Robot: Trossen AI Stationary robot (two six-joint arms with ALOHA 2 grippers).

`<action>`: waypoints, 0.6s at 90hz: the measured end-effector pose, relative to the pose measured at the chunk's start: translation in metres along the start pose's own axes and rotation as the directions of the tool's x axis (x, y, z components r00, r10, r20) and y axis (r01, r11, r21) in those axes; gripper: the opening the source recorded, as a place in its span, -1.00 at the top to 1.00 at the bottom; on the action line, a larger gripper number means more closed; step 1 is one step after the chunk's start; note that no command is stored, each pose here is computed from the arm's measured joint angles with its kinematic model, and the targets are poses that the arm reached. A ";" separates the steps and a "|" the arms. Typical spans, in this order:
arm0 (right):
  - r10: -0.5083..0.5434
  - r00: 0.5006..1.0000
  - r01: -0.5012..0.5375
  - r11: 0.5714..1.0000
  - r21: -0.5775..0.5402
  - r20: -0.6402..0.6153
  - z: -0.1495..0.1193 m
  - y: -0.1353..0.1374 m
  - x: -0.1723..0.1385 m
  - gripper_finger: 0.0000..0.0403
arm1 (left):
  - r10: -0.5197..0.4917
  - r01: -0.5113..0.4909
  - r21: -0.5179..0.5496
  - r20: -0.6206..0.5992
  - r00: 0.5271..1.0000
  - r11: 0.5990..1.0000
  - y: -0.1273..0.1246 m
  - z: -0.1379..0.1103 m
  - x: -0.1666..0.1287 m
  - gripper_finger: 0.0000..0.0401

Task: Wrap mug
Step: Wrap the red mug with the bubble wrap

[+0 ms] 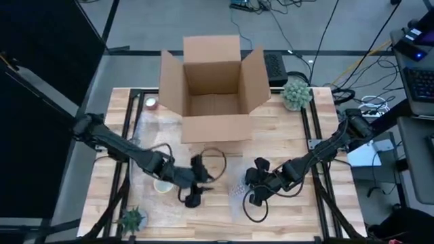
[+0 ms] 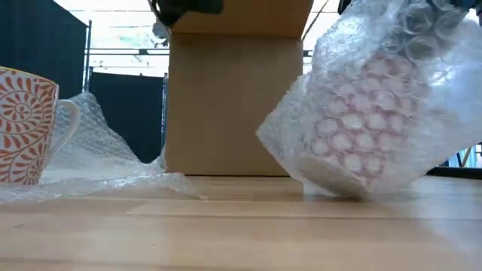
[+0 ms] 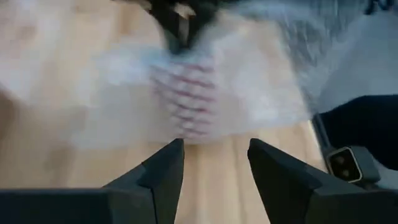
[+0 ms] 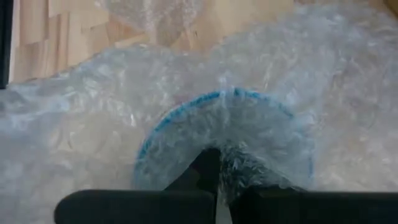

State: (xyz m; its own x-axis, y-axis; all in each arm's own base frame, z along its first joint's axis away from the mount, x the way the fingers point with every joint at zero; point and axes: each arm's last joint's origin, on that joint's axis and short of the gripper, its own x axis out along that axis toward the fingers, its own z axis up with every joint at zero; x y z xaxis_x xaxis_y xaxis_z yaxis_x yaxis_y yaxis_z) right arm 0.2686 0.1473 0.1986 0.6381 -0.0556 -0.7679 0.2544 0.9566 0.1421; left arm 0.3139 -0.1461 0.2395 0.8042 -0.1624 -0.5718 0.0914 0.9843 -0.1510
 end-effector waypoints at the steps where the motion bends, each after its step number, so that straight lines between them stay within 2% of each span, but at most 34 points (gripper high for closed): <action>1: 0.000 1.000 0.000 1.000 0.000 0.001 0.000 0.000 0.000 1.00 | -0.004 0.004 0.000 0.005 1.000 1.000 -0.001 -0.002 0.004 0.15; 11: -0.001 1.000 0.001 1.000 0.000 0.002 0.000 0.000 0.000 1.00 | -0.035 0.033 0.028 0.107 0.994 0.999 -0.002 -0.006 0.037 0.15; 22: -0.001 1.000 0.001 1.000 -0.005 0.003 0.000 0.000 0.000 1.00 | -0.088 0.086 0.019 0.245 0.966 0.996 0.003 -0.002 0.061 0.15; 38: -0.002 1.000 0.002 1.000 -0.006 0.006 0.001 0.000 0.000 1.00 | -0.053 0.063 -0.032 0.256 0.965 0.997 0.020 0.004 0.087 0.15; 54: -0.004 1.000 0.004 1.000 -0.007 0.006 0.001 0.000 -0.001 1.00 | -0.077 0.064 0.052 0.309 0.948 0.997 0.017 0.026 0.088 0.15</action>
State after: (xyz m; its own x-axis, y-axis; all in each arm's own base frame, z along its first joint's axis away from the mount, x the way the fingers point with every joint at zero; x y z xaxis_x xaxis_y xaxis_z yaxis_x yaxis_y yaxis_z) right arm 0.2687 0.1470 0.1995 0.6412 -0.0615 -0.7649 0.2522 0.9583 0.1343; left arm 0.4014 -0.1415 0.2080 0.9367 -0.2086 -0.2814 0.1734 0.9741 -0.1450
